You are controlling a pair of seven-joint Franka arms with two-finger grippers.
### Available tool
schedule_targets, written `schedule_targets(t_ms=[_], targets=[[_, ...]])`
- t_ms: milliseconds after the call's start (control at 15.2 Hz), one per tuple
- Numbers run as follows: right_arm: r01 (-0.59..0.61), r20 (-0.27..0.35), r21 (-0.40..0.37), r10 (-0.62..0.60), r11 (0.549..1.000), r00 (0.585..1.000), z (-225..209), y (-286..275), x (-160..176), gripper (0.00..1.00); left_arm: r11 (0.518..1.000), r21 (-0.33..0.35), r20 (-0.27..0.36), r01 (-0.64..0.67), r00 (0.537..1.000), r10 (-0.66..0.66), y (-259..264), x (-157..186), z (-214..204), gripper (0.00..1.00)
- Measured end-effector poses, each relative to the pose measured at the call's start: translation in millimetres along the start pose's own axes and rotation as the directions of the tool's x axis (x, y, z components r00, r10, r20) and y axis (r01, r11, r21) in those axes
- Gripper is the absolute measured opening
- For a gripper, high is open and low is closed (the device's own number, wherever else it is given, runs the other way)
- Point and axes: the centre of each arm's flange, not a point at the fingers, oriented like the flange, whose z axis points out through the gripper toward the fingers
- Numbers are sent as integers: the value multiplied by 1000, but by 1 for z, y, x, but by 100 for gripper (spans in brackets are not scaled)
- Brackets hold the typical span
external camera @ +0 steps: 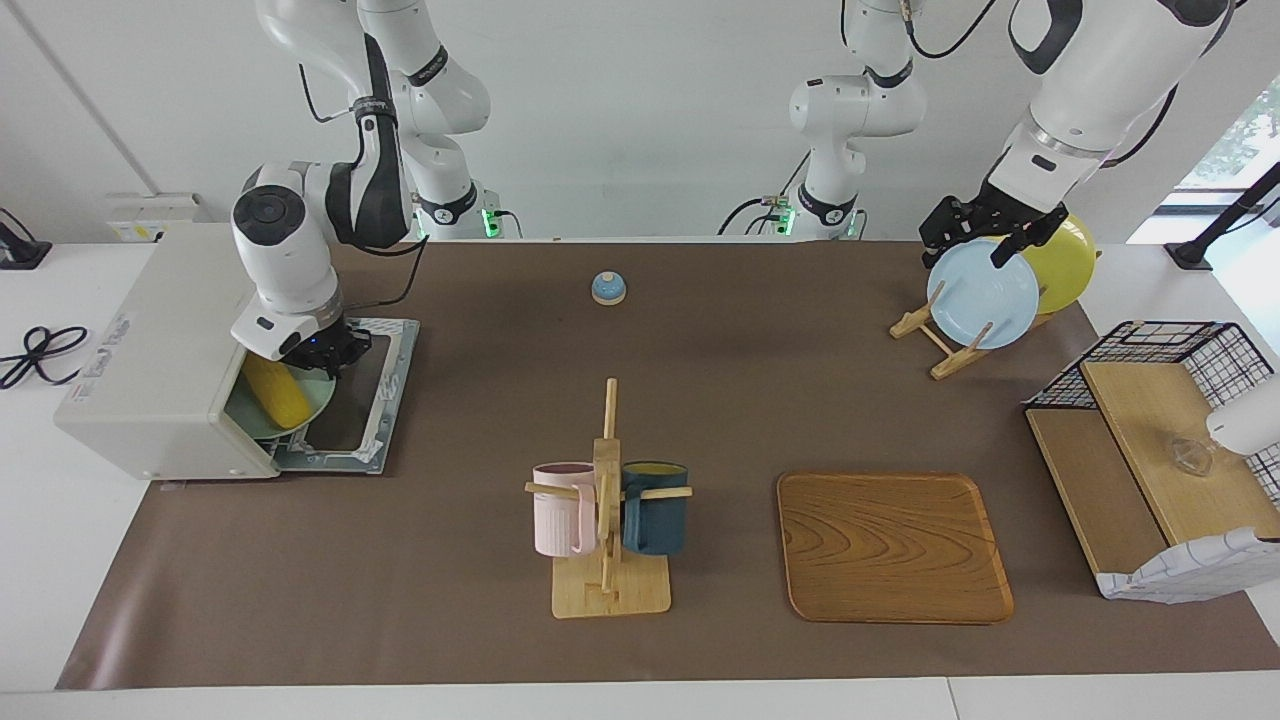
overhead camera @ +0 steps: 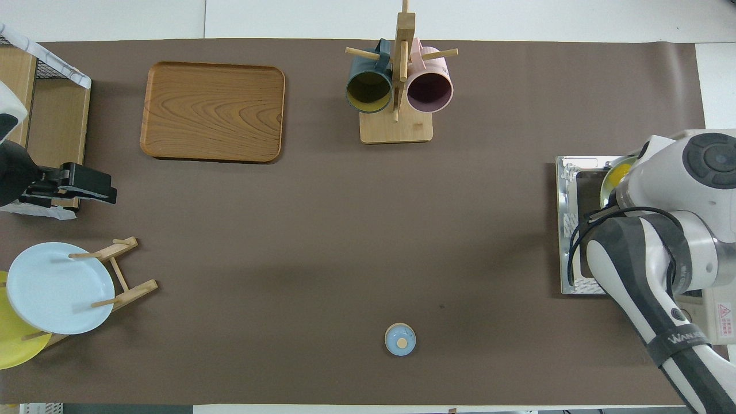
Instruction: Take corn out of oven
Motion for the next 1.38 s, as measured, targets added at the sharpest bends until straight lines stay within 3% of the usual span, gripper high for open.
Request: schedule_targets(t_ms=[197,658,987,1184,1382], targets=[[-2,6,-19,2,1000,1000,-30,-48,19,3,1000,0,0,0,1000,0,0,0,0,100],[-151,-34,-57,149,987,988,-69,-185,42,3,1000,0,0,0,1000,0,0,0,0,100],[-348,-44,-51,346,936,937,-95,-315,90,3,1000,0,0,-1,1000,1,0,0,0,100],[-439,-48,-25,438,898,898,-71,-397,117,3,1000,0,-1,-2,1000,2,1,0,0,100],[-472,-38,34,473,881,880,-47,-419,130,3,1000,0,-3,-2,1000,2,1,0,0,100]])
